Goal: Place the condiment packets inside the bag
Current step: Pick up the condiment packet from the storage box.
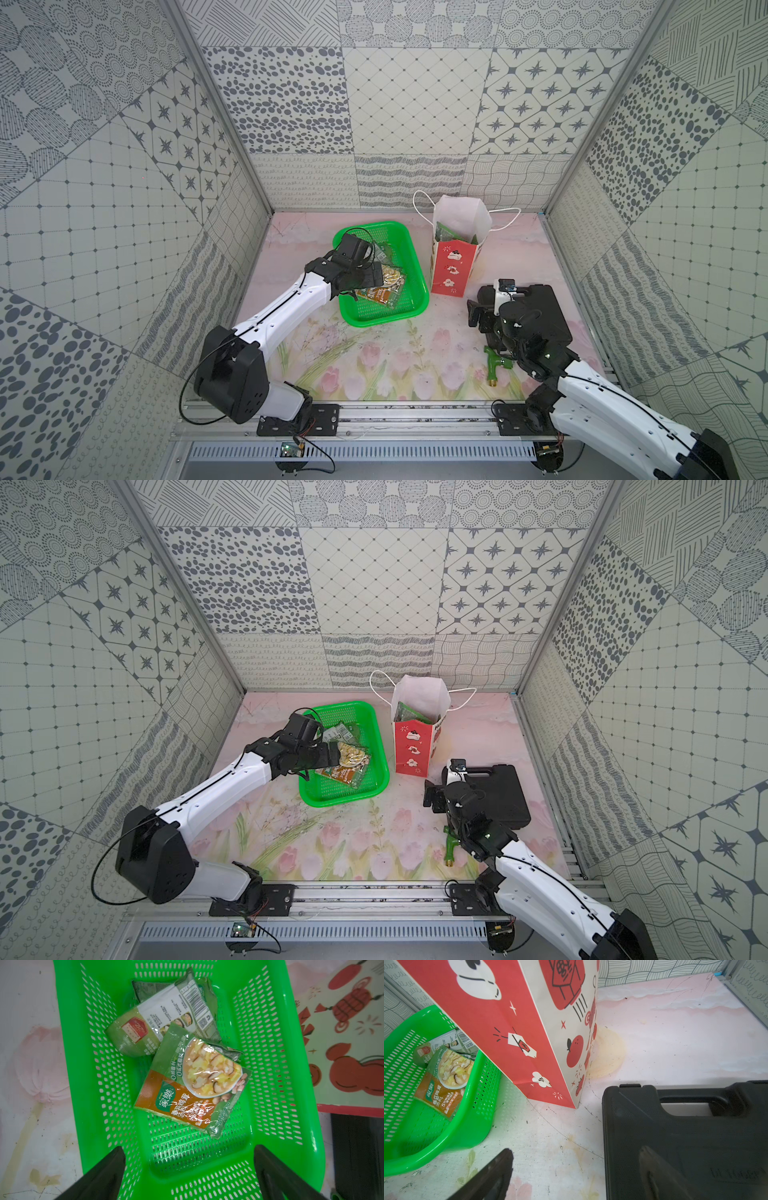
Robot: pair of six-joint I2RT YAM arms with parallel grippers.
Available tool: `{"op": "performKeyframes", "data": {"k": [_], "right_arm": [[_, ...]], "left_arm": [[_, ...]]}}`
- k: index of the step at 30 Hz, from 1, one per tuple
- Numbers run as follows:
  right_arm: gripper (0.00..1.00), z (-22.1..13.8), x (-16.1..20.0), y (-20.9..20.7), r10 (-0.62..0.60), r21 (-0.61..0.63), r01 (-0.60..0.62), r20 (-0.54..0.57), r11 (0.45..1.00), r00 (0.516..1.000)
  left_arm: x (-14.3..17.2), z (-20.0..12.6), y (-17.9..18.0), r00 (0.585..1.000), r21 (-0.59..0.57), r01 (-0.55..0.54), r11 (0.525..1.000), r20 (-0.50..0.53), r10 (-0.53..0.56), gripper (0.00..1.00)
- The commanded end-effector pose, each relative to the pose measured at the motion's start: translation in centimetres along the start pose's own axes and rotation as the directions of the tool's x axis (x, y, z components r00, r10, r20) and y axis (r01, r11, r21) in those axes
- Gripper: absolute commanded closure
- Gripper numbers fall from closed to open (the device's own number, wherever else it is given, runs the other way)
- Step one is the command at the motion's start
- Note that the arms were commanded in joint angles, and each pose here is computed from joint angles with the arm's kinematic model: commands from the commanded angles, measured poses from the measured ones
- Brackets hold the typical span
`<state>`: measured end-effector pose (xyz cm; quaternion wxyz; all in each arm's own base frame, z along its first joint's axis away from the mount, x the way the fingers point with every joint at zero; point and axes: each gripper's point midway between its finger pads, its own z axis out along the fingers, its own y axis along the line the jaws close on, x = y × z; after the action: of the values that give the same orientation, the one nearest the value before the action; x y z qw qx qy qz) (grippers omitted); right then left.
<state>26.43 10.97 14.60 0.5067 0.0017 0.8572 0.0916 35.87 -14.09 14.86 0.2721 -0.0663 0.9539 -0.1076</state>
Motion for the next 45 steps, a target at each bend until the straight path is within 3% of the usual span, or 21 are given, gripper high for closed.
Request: {"op": "performKeyframes", "data": {"k": [1, 10, 27, 33, 37, 45], "right_arm": [[0.03, -0.1, -1.8, 0.4, 0.016, -0.008, -0.015, 0.049, 1.0, 0.999], [0.03, 0.0, -1.6, 0.4, 0.012, -0.005, -0.012, 0.044, 1.0, 0.999], [0.03, 0.1, -1.7, 0.5, 0.01, -0.009, -0.009, 0.042, 1.0, 0.999], [0.03, 0.0, -1.7, 0.5, 0.011, -0.011, -0.011, 0.043, 1.0, 0.999], [0.03, 0.0, -1.7, 0.5, 0.011, -0.01, -0.01, 0.043, 1.0, 0.999], [0.03, 0.0, -1.7, 0.7, 0.012, -0.02, -0.011, 0.041, 1.0, 0.999]], "left_arm": [[-0.3, 3.1, -0.2, 0.994, 0.101, 0.085, 0.991, -0.07, -0.079, 0.01], [-0.1, 8.3, 0.7, 0.983, 0.049, 0.069, 0.996, -0.173, -0.059, 0.02], [-2.4, 11.2, 4.3, 0.994, -0.19, 0.012, 0.982, -0.107, -0.033, 0.02], [-1.0, 11.8, 1.7, 0.983, -0.039, 0.035, 0.999, -0.177, -0.041, 0.03], [-0.7, 9.4, -0.9, 0.982, 0.119, 0.097, 0.988, -0.174, -0.075, 0.04], [-0.1, 5.1, -3.7, 0.979, 0.302, 0.148, 0.942, -0.177, -0.097, 0.04]]}}
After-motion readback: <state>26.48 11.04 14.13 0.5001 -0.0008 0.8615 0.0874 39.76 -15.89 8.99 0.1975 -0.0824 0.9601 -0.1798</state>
